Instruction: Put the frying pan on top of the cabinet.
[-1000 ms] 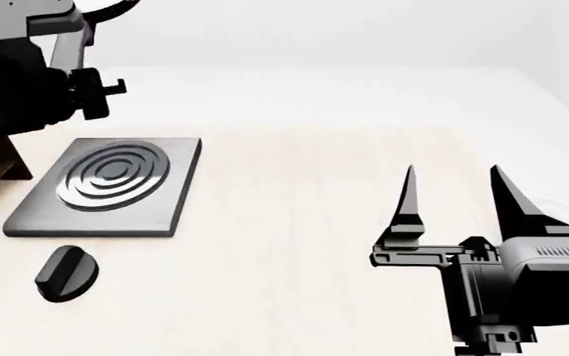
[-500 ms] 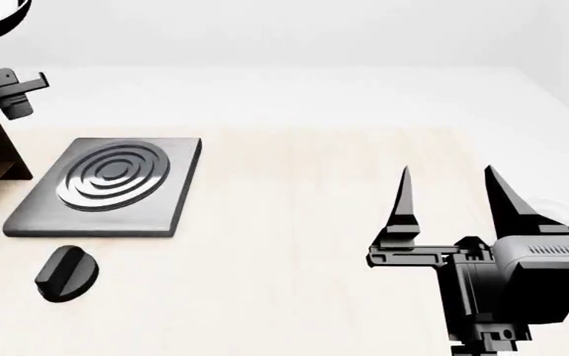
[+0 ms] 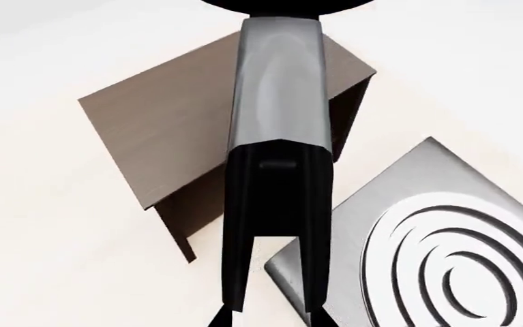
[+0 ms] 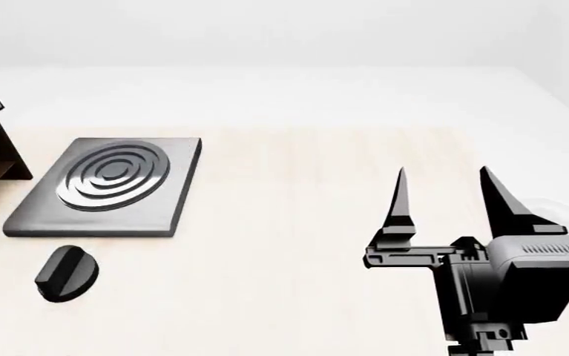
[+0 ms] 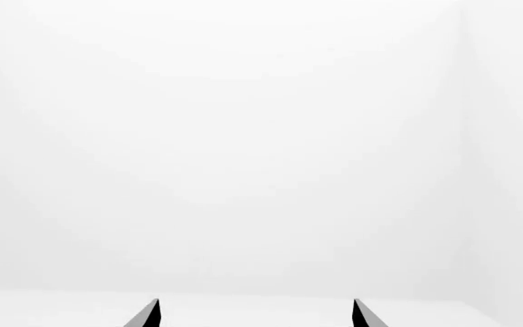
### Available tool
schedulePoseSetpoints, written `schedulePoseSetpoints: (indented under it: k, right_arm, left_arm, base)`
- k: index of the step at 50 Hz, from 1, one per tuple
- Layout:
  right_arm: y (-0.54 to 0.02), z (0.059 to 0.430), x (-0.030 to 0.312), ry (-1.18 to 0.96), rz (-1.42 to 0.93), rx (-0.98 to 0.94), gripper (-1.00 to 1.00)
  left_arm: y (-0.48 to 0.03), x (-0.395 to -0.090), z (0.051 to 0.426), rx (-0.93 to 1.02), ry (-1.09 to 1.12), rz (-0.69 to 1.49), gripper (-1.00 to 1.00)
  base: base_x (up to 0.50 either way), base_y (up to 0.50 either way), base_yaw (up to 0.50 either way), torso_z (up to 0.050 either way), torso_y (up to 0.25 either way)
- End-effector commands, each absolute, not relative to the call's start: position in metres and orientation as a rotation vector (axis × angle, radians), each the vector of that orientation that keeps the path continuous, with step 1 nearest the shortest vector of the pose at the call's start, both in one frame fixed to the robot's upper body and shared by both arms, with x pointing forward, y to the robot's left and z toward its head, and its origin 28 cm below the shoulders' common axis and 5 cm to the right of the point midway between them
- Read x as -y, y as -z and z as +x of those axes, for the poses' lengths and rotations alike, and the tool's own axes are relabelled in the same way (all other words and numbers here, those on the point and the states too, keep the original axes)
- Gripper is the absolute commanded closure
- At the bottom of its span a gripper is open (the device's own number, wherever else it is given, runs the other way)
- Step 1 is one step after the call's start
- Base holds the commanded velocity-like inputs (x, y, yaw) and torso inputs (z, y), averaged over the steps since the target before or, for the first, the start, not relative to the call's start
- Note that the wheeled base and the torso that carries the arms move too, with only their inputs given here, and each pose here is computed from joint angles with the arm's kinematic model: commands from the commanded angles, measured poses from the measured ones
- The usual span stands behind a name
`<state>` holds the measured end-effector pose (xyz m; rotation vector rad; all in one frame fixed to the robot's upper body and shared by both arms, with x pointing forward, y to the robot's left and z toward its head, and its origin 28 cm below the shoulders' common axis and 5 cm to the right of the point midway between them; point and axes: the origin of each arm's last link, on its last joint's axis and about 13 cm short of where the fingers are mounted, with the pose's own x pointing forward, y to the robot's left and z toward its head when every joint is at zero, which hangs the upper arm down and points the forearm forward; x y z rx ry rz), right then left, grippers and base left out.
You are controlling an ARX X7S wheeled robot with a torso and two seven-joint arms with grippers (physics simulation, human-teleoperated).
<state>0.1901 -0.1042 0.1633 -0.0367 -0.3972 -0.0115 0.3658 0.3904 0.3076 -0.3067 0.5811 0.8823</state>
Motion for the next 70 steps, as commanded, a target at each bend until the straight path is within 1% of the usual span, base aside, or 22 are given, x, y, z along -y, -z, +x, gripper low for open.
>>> schedulePoseSetpoints:
  k: [1,8,26,32,33,34,36,58,69,70]
  right_arm:
    - [-0.163,0.190,0.104,0.009,-0.038,0.396,-1.00]
    - [-0.163,0.190,0.104,0.009,-0.038,0.396,-1.00]
    - [-0.163,0.191,0.103,0.006,-0.039,0.394,-1.00]
    - [-0.162,0.191,0.103,0.003,-0.039,0.392,-1.00]
    - [-0.162,0.191,0.103,0.002,-0.040,0.392,-1.00]
    - [-0.162,0.191,0.103,0.001,-0.040,0.392,-1.00]
    - [-0.162,0.191,0.103,0.002,-0.040,0.393,-1.00]
    - [-0.162,0.191,0.102,0.001,-0.041,0.391,-1.00]
    - [-0.162,0.191,0.102,-0.001,-0.041,0.390,-1.00]
    - [-0.162,0.191,0.102,-0.001,-0.042,0.389,-1.00]
  left_arm:
    - [-0.309,-0.404,0.359,-0.589,-1.035,-0.315,1.00]
    - [-0.305,-0.407,0.358,-0.599,-1.060,-0.311,1.00]
    - [-0.304,-0.407,0.358,-0.592,-1.022,-0.308,1.00]
    - [-0.304,-0.410,0.358,-0.576,-1.024,-0.296,1.00]
    - [-0.301,-0.409,0.357,-0.602,-1.026,-0.249,1.00]
    - [-0.300,-0.410,0.357,-0.600,-1.042,-0.269,1.00]
    - [-0.298,-0.410,0.356,-0.615,-1.057,-0.247,1.00]
    - [-0.298,-0.411,0.357,-0.603,-1.059,-0.280,1.00]
    - [-0.297,-0.412,0.356,-0.615,-1.084,-0.303,1.00]
    - [-0.297,-0.412,0.356,-0.617,-1.068,-0.335,-1.00]
  base:
    - [0.00,0.00,0.00,0.000,0.000]
    - [0.00,0.00,0.00,0.001,0.001]
    - [0.00,0.00,0.00,0.000,0.001]
    - [0.00,0.00,0.00,0.002,0.000]
    - [0.00,0.00,0.00,0.000,0.000]
    - [0.00,0.00,0.00,0.000,0.000]
    - [0.01,0.00,0.00,-0.004,-0.250]
    - [0.00,0.00,0.00,-0.004,-0.248]
    - [0.00,0.00,0.00,0.000,0.000]
    - [0.00,0.00,0.00,0.000,0.000]
